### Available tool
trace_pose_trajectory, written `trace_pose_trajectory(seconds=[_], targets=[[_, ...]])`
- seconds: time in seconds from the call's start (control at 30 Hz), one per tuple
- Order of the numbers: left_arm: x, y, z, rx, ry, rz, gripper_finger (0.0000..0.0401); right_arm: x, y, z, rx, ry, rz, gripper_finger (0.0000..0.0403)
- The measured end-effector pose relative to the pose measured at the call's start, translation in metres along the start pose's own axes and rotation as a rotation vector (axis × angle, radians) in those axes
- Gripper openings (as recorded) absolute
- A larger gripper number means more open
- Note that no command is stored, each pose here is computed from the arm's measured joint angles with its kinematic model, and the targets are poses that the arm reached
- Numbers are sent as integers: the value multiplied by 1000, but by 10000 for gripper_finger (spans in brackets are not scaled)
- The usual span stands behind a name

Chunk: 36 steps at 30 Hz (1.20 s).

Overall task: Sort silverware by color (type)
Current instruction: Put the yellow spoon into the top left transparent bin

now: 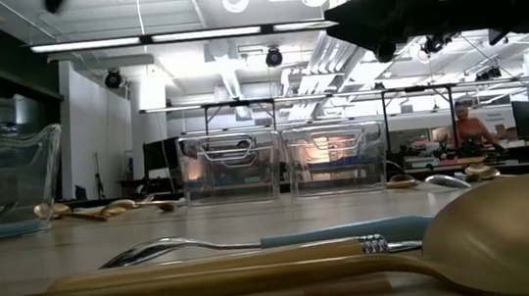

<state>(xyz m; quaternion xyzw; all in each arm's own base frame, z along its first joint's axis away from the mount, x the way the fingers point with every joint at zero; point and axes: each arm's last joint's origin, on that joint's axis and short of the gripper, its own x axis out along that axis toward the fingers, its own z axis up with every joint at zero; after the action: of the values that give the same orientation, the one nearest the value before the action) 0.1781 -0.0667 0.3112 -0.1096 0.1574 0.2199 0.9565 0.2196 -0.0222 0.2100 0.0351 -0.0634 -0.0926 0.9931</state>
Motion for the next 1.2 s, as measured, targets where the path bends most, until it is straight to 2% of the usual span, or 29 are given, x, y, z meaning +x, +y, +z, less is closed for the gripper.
trace_pose_trajectory(seconds=[0.13,0.3,0.5,0.63,0.8,0.97,1.2], targets=[[42,3,-5,61,-80,-229,129,0,-2,0,-1,2,-11,165],[72,30,4,132,-144,-232,129,0,-3,-2,-4,24,-12,165],[79,52,20,280,-237,-283,129,0,-3,-4,-56,40,-12,165],[82,58,20,315,-233,-334,129,0,-3,-4,-59,39,-12,165],[86,66,-12,300,-318,-374,129,0,-3,-4,-83,39,-11,165],[76,78,-44,199,-480,-393,129,0,-3,-4,-83,38,-11,165],[70,84,-59,161,-498,-382,129,0,-3,-1,-100,7,-12,165]])
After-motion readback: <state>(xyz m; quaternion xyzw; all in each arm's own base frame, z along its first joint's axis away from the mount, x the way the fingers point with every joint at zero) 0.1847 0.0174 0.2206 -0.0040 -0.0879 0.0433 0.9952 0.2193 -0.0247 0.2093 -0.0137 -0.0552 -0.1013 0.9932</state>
